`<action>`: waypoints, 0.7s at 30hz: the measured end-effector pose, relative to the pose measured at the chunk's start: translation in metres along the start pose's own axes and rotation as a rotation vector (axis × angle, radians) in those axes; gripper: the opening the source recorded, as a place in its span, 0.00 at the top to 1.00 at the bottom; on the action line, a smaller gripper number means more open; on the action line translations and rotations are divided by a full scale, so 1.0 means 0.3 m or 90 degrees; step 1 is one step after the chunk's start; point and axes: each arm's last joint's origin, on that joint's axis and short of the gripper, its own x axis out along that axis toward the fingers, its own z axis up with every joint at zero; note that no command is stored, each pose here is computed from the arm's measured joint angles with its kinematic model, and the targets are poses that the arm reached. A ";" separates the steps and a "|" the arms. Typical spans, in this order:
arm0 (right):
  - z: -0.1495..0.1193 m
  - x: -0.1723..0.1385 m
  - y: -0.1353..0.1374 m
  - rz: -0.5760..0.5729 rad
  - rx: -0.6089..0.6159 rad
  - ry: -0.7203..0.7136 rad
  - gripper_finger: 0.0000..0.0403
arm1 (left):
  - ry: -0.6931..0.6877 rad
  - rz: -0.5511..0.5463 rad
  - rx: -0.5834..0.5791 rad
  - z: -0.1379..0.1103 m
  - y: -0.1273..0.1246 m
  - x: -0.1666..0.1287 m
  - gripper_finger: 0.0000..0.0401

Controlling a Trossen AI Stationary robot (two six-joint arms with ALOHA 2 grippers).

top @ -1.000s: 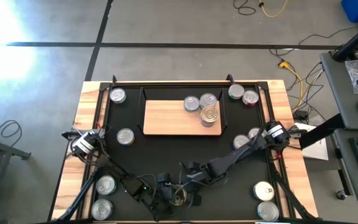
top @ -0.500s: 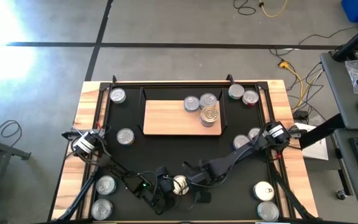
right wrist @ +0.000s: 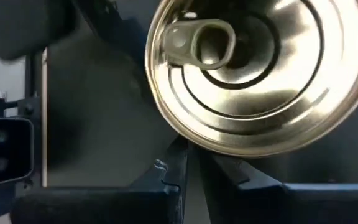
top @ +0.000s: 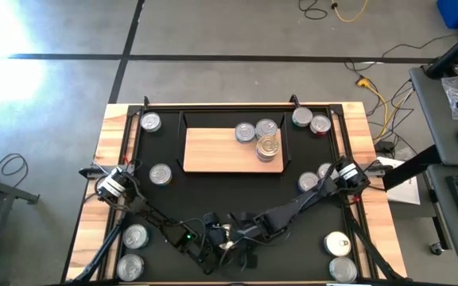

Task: Stack canned seafood by type on shelf
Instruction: Put the middle left blue and orange tuna can on the shelf

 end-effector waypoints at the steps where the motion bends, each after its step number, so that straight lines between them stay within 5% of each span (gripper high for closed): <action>1: 0.002 0.000 0.000 0.000 0.000 -0.003 0.92 | -0.004 0.006 -0.001 0.003 0.001 0.002 0.01; 13: 0.003 -0.035 -0.001 -0.003 -0.001 0.020 0.92 | 0.026 0.003 -0.022 0.006 0.009 0.001 0.07; 21: 0.004 -0.189 0.003 -0.021 -0.011 0.052 0.92 | 0.067 -0.003 -0.015 0.053 0.030 -0.066 0.08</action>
